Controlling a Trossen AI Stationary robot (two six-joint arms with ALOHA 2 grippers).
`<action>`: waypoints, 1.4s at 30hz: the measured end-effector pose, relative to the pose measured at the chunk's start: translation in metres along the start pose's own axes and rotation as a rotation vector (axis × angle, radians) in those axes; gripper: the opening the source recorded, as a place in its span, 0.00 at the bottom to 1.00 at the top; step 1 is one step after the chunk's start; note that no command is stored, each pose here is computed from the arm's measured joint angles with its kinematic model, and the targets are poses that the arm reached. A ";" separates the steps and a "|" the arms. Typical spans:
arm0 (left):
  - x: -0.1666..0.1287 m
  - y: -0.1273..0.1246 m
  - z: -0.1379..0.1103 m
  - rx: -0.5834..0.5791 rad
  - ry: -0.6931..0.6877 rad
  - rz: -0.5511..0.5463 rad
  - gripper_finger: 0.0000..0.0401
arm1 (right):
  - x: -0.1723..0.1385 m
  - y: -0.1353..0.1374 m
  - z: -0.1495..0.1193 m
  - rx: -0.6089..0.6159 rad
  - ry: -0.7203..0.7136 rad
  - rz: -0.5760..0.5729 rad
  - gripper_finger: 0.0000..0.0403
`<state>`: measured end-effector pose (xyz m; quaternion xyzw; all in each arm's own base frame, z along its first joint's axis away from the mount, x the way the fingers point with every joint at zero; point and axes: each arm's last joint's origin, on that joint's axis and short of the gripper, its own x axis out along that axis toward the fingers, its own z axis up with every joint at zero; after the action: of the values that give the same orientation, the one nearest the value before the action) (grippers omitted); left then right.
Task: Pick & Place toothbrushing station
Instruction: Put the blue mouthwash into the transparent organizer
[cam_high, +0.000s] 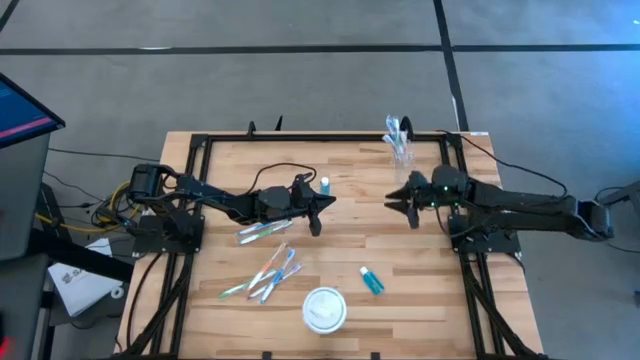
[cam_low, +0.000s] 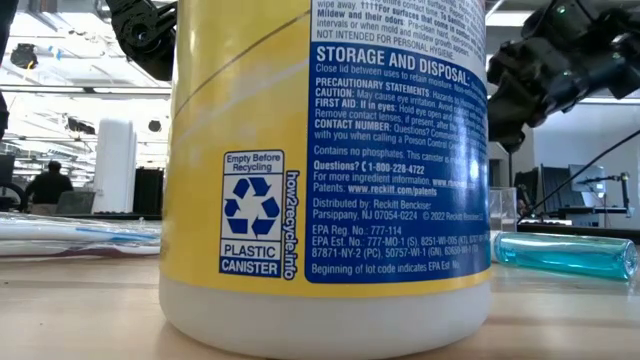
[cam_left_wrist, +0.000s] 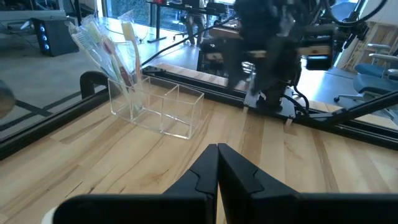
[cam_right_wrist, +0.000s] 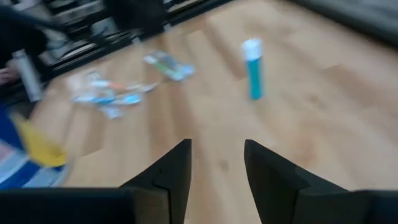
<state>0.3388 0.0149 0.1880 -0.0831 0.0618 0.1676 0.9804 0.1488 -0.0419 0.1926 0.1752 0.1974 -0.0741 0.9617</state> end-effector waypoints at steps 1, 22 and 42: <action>0.000 0.000 0.000 0.000 0.000 0.000 0.00 | 0.001 0.004 -0.002 0.008 0.015 0.022 0.33; 0.002 0.007 0.001 -0.003 -0.004 0.022 0.00 | 0.028 0.076 -0.027 0.082 0.334 0.256 0.26; 0.002 0.007 0.001 0.000 -0.004 0.022 0.00 | 0.099 0.132 -0.014 0.147 0.733 0.038 0.26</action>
<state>0.3384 0.0225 0.1881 -0.0822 0.0610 0.1785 0.9786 0.2616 0.0783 0.1810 0.2623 0.5194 -0.0026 0.8133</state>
